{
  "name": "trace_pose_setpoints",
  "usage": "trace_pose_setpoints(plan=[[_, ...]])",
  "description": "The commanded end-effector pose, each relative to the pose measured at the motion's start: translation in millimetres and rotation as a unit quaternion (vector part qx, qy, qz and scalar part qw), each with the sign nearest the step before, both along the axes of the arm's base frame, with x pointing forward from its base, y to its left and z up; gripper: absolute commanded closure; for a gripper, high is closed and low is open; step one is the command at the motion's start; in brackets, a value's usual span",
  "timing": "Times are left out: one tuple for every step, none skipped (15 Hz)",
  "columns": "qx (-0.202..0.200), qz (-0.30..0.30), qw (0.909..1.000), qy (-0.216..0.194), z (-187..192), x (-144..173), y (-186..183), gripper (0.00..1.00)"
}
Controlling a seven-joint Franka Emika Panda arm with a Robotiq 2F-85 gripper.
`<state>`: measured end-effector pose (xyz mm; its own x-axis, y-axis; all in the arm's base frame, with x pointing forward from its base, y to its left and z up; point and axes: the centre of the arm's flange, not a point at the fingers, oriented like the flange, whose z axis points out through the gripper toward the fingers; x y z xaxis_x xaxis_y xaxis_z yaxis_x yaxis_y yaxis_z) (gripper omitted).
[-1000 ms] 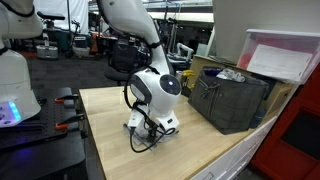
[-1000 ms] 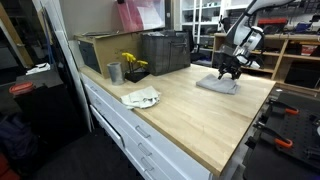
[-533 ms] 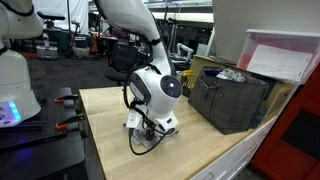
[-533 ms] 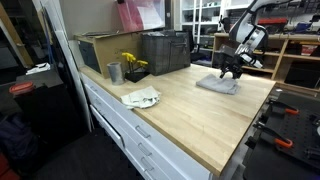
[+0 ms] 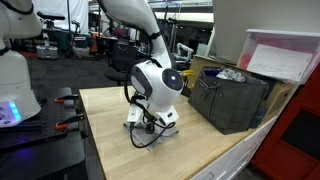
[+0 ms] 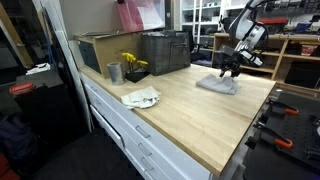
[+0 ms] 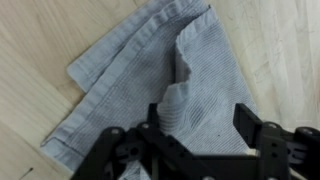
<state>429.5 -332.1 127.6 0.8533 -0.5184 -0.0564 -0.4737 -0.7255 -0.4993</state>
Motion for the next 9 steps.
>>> trace_pose_setpoints(plan=[[-0.007, -0.011, 0.9999, 0.001, 16, -5, 13, 0.53], [-0.01, -0.013, 0.9999, 0.002, 17, -4, 15, 0.59], [-0.014, -0.015, 0.9998, 0.005, 19, -3, 17, 0.68], [-0.018, -0.017, 0.9997, 0.007, 22, -3, 18, 0.75], [-0.022, -0.02, 0.9995, 0.01, 25, -3, 20, 0.81], [-0.027, -0.023, 0.9993, 0.013, 28, -3, 21, 0.9], [-0.034, -0.026, 0.9989, 0.018, 31, -3, 22, 0.97], [-0.038, -0.029, 0.9986, 0.021, 34, -2, 23, 1.0], [-0.047, -0.032, 0.9981, 0.025, 38, -1, 26, 1.0]])
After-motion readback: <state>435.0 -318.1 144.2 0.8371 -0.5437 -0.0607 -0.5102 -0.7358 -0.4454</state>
